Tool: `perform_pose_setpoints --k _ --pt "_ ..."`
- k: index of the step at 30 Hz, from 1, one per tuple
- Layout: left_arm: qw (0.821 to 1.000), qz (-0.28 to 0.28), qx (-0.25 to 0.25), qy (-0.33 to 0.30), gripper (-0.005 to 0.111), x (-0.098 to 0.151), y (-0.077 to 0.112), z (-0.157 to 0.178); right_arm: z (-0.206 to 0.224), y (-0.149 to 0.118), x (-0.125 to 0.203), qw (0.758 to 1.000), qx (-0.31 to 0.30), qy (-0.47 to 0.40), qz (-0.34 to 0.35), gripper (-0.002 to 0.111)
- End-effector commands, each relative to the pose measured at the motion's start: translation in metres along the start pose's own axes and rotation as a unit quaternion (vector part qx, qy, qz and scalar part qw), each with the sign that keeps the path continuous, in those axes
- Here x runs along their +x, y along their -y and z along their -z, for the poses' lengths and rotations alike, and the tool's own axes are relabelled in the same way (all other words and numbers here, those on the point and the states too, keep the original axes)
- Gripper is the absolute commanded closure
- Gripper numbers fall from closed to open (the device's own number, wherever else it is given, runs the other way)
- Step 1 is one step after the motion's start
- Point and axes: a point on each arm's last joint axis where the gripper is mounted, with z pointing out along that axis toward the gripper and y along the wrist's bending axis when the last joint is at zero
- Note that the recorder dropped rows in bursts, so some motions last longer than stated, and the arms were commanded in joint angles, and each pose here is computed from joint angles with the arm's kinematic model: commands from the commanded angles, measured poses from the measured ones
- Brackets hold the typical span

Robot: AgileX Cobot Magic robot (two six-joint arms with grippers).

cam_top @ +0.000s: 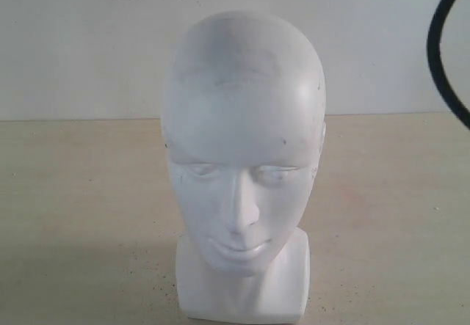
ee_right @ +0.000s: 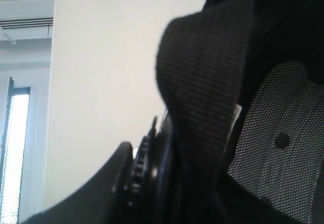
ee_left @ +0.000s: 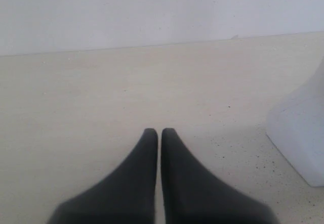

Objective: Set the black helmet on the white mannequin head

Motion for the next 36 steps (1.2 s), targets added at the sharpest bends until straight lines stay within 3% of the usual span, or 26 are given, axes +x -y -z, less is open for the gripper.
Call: perform_pose_setpoints --k 1,3,6,9,12,19,24,30,36 --pt "1.0 0.009 0.0 0.001 0.102 0.001 0.0 0.0 -0.006 -0.017 -0.011 0.998 -0.052 0.037 -0.011 0.109" --pt "1.0 0.009 0.0 0.009 0.102 -0.001 0.0 0.0 -0.006 -0.016 -0.006 0.998 -0.057 0.022 -0.031 0.109" --pt "0.991 0.009 -0.003 0.132 0.102 -0.023 -0.001 0.003 -0.005 -0.003 0.015 0.996 -0.046 -0.012 -0.081 0.109" --pt "0.97 0.009 -0.006 0.244 0.102 -0.042 -0.001 0.011 -0.004 0.012 0.034 0.993 -0.027 -0.029 -0.11 0.109" --pt "0.953 0.009 -0.007 0.301 0.102 -0.051 -0.002 0.016 -0.003 0.014 0.036 0.993 -0.025 -0.031 -0.112 0.109" --pt "0.95 0.009 -0.008 0.313 0.102 -0.053 -0.002 0.018 -0.007 0.006 0.041 0.99 -0.037 -0.034 -0.135 0.109" --pt "0.949 0.009 -0.008 0.315 0.102 -0.054 -0.002 0.018 -0.012 -0.007 0.047 0.993 -0.055 -0.027 -0.1 0.109" --pt "0.936 0.058 0.01 0.346 0.102 -0.058 -0.002 0.022 -0.01 -0.003 0.045 0.997 -0.025 0.004 -0.079 0.109" --pt "0.925 0.115 0.034 0.361 0.102 -0.061 -0.002 0.024 0.022 0.006 0.055 0.993 0.068 0.023 -0.091 0.109"
